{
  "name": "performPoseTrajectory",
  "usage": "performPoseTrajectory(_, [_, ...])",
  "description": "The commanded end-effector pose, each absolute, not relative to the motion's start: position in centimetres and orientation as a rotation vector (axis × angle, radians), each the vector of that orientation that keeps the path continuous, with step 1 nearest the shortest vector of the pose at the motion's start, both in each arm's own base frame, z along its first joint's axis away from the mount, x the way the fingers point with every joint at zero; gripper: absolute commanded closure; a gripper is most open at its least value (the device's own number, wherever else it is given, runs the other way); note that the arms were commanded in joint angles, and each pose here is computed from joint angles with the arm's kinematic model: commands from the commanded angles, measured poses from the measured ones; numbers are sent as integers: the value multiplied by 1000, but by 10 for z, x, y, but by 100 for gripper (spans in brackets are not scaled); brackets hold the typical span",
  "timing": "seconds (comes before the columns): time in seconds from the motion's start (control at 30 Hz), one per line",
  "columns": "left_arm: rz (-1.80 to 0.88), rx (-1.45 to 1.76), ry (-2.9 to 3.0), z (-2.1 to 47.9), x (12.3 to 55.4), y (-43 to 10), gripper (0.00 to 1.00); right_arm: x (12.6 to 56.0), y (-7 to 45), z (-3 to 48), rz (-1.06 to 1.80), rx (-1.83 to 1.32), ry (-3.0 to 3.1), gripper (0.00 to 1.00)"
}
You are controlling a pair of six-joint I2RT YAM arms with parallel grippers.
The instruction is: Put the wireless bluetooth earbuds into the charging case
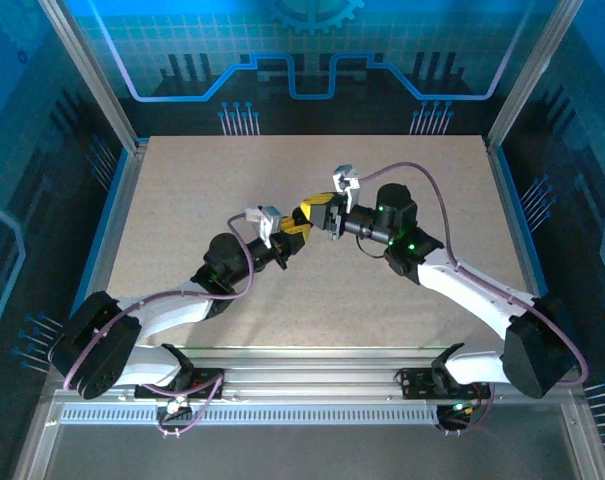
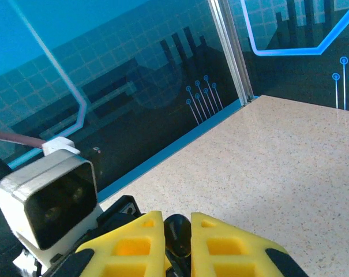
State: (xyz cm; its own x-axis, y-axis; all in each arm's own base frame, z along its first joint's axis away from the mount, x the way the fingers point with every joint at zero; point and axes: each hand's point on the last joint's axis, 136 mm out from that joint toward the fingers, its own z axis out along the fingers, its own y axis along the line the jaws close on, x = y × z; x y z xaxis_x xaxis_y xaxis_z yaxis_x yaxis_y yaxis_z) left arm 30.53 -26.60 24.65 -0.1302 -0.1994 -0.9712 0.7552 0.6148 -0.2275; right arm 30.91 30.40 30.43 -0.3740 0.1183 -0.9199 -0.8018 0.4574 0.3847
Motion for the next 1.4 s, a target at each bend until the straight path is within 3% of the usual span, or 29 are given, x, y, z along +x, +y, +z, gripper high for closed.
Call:
performPoseTrajectory(0.0, [-923, 513, 1420, 260, 294, -269, 97, 311, 302, 295, 1123, -591, 1665, 87])
performPoseTrajectory(0.73, [-971, 482, 1332, 282, 287, -266, 96, 314, 293, 278, 1114, -562, 1675, 87])
performPoseTrajectory(1.37, [-960, 602, 1253, 273, 273, -278, 97, 288, 283, 334, 1166, -631, 1444, 86])
